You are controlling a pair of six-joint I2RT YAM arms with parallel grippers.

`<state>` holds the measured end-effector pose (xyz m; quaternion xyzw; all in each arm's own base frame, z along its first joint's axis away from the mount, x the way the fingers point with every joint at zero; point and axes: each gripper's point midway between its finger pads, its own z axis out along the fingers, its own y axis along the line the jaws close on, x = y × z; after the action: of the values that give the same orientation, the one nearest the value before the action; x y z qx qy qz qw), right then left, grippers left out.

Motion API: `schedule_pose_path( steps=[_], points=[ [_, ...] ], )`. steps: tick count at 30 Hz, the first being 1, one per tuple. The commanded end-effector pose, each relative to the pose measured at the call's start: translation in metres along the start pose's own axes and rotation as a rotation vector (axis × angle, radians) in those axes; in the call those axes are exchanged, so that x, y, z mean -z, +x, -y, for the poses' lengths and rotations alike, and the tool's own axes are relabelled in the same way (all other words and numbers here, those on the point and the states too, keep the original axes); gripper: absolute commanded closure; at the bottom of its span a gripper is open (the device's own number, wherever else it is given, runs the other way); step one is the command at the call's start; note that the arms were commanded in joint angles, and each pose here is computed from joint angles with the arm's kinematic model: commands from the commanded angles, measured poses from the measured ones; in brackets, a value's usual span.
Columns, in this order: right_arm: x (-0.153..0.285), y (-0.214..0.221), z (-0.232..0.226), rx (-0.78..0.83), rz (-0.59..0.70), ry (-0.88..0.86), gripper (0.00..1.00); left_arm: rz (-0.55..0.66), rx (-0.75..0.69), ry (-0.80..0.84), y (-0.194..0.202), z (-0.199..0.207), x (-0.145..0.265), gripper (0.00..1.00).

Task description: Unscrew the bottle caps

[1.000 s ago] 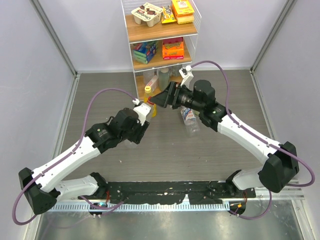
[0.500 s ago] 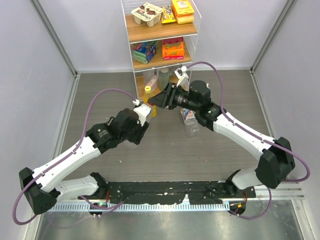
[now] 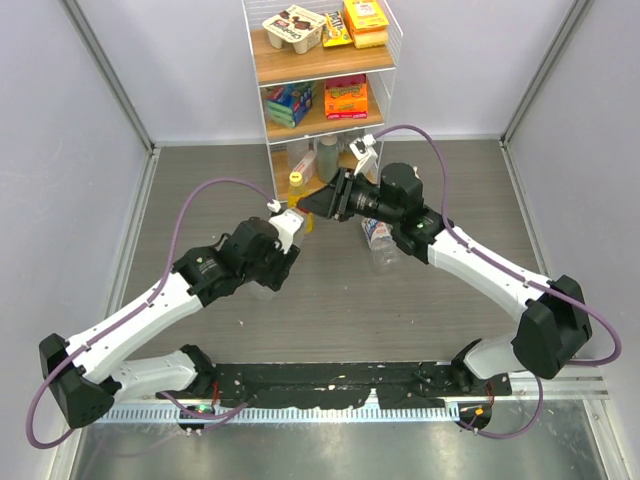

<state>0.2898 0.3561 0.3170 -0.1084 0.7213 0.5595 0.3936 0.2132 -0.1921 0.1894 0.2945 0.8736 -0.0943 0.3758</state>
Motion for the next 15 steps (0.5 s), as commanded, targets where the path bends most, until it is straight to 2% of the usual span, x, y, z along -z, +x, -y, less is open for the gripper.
schedule_pose_path(
  steps=[1, 7, 15],
  points=[
    [0.020, -0.016, -0.048, 0.115, 0.047, -0.160, 0.98, 0.009, 0.007, 0.109, -0.012, 0.019, 0.007, 1.00],
    [0.042, -0.009, -0.078, 0.221, 0.019, -0.290, 0.98, 0.045, 0.005, 0.252, -0.020, 0.041, 0.025, 1.00],
    [0.074, 0.003, -0.115, 0.366, -0.028, -0.464, 0.98, 0.153, -0.023, 0.618, -0.038, 0.095, 0.077, 1.00]
  ],
)
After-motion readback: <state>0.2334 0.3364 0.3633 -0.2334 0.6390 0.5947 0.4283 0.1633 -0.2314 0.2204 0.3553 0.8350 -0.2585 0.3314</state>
